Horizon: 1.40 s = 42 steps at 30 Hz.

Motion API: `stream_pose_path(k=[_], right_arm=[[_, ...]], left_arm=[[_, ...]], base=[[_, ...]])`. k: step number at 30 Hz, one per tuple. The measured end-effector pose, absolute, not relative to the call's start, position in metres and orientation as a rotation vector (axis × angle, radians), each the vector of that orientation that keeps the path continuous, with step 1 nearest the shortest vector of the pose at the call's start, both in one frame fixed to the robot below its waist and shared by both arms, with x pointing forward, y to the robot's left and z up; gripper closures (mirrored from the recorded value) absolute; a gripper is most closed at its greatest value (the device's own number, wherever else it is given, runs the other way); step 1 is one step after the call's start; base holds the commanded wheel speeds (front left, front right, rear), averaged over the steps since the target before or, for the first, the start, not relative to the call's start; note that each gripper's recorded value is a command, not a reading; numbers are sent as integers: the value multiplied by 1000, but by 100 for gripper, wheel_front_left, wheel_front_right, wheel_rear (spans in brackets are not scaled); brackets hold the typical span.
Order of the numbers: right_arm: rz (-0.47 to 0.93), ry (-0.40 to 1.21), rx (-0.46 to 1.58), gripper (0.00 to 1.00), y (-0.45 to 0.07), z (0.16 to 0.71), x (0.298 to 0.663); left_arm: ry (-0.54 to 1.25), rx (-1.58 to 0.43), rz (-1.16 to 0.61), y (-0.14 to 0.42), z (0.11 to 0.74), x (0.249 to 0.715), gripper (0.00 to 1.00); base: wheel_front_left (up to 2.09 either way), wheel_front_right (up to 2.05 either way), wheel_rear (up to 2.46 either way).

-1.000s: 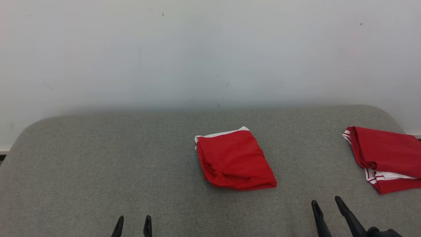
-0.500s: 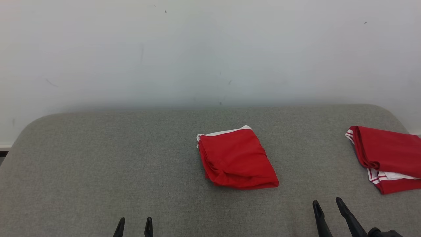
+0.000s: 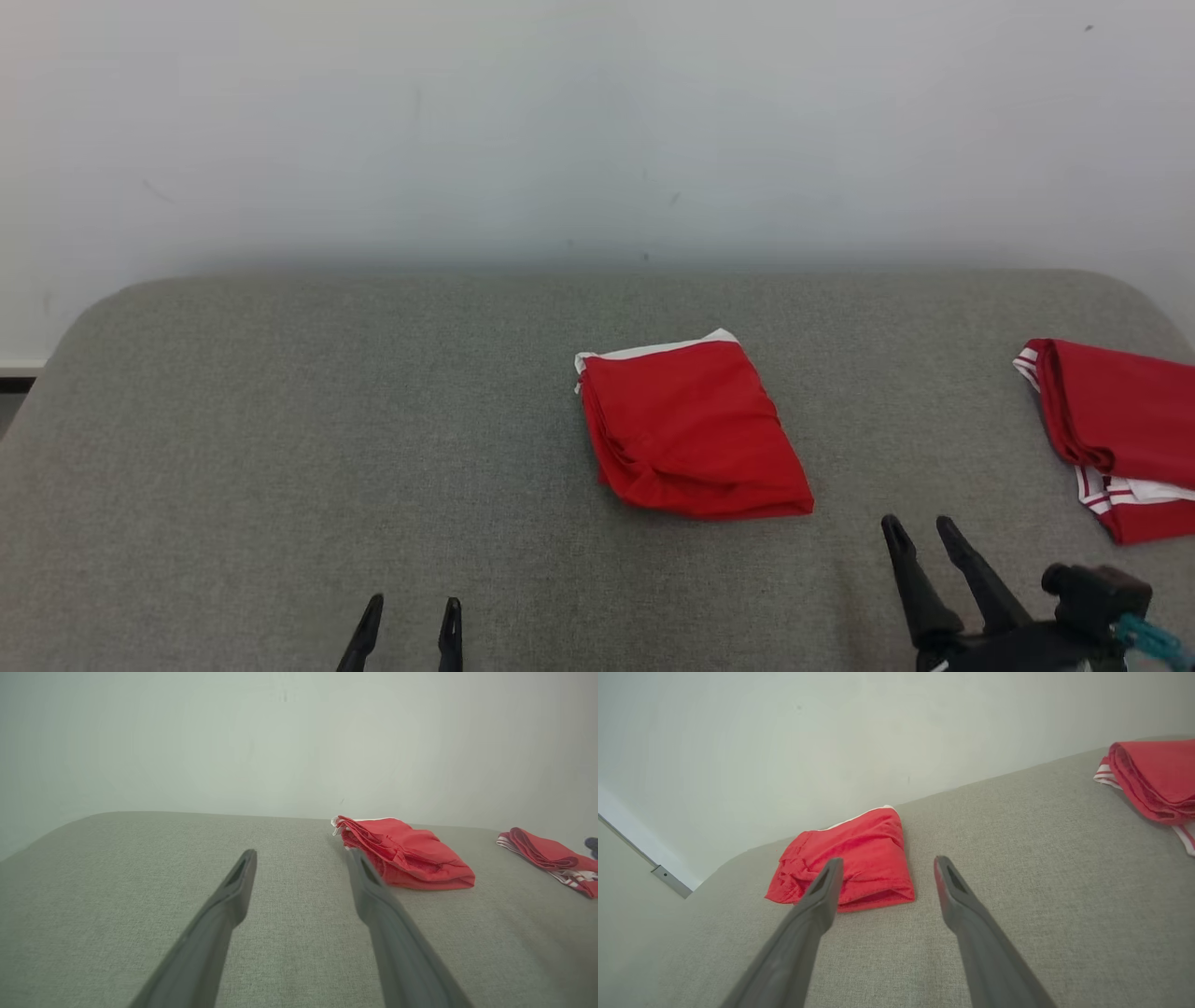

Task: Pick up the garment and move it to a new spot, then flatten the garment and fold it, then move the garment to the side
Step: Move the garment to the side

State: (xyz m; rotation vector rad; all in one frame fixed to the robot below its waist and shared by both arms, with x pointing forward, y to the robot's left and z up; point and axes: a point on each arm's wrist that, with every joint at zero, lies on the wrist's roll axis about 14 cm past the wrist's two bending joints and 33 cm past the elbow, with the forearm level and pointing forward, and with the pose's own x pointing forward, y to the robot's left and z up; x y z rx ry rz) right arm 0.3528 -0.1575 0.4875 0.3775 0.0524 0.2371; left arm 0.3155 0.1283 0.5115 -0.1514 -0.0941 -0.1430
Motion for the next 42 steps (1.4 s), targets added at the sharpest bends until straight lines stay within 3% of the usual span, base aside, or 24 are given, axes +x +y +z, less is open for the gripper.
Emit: stream_pose_path(k=[14,18,27,30,31,32,34,42], right_arm=[[339,268,452,0,-146,492,465],[341,405,504,0,-135,459,487],[424,673,527,0,-102,408,502],[438,696,529,0,-96,404,509],[444,700,532,17,-94,404,511],[452,701,533,53,-91,404,513],[471,699,528,100,-87,405,513],[469,639,490,100,-103,418,508]], left_arm=[[-44,-178,-212,110,499,353,0],[-2,-173,-199,116,484,369,0],[54,-168,-158,130,464,380,0],[67,-165,-150,132,460,381,0],[70,-165,-148,133,459,382,0],[72,-164,-145,134,458,382,0],[71,-161,-142,135,458,383,0],[45,-147,-153,132,465,387,0]], base=[[0,0,0],[0,0,0],[0,0,0],[0,0,0],[0,0,0],[0,0,0],[0,0,0],[0,0,0]])
